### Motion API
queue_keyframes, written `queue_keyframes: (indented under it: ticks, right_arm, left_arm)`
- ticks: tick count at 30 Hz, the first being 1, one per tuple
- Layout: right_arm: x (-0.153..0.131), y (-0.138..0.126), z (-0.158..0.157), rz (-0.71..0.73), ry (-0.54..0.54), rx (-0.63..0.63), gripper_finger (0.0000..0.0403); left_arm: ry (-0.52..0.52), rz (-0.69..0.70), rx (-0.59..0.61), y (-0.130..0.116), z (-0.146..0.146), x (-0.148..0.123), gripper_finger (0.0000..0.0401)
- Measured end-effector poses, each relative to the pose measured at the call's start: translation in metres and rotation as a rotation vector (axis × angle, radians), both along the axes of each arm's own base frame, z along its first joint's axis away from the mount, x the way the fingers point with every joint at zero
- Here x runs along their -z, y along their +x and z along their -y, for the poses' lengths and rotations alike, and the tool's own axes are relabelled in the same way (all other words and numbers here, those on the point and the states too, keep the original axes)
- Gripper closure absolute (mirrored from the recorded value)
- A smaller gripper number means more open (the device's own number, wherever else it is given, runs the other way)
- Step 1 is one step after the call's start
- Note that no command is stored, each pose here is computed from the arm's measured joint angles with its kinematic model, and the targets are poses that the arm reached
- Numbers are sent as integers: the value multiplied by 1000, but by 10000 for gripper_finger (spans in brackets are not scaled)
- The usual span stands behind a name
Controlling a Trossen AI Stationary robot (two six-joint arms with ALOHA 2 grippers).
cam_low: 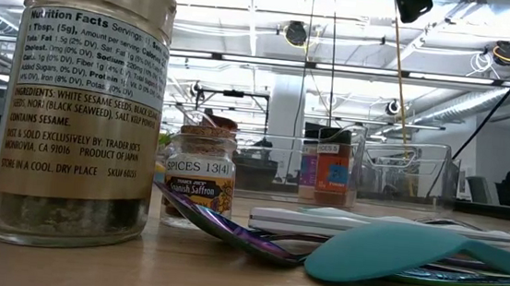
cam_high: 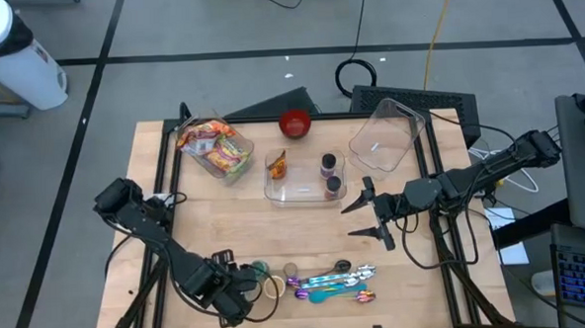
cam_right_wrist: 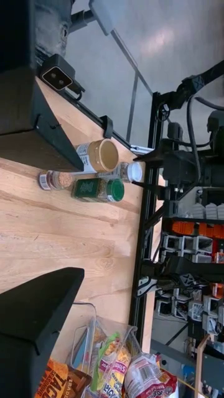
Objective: Pick & Place Food Item
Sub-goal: Put the white seasoning bottle into the center transparent bin
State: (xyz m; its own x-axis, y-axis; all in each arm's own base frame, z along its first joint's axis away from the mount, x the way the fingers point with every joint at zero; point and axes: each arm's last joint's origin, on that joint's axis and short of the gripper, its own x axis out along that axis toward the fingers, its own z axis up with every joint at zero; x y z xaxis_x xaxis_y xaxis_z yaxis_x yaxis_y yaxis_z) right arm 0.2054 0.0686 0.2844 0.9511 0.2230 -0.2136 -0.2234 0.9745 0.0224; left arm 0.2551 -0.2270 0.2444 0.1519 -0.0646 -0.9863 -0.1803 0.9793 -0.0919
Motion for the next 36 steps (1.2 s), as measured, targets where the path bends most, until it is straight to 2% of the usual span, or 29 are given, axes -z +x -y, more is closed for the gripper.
queue_keyframes:
  ticks: [17, 33, 36]
  right_arm:
    - [0, 0, 0, -5, -2, 0, 147]
    - [0, 0, 0, -5, -2, 0, 147]
    - [0, 0, 0, -5, -2, 0, 147]
  left_arm:
    - [58, 42, 104, -8, 8, 0, 156]
    - [29, 56, 121, -6, 10, -1, 134]
    - [9, 33, 117, -8, 10, 6, 134]
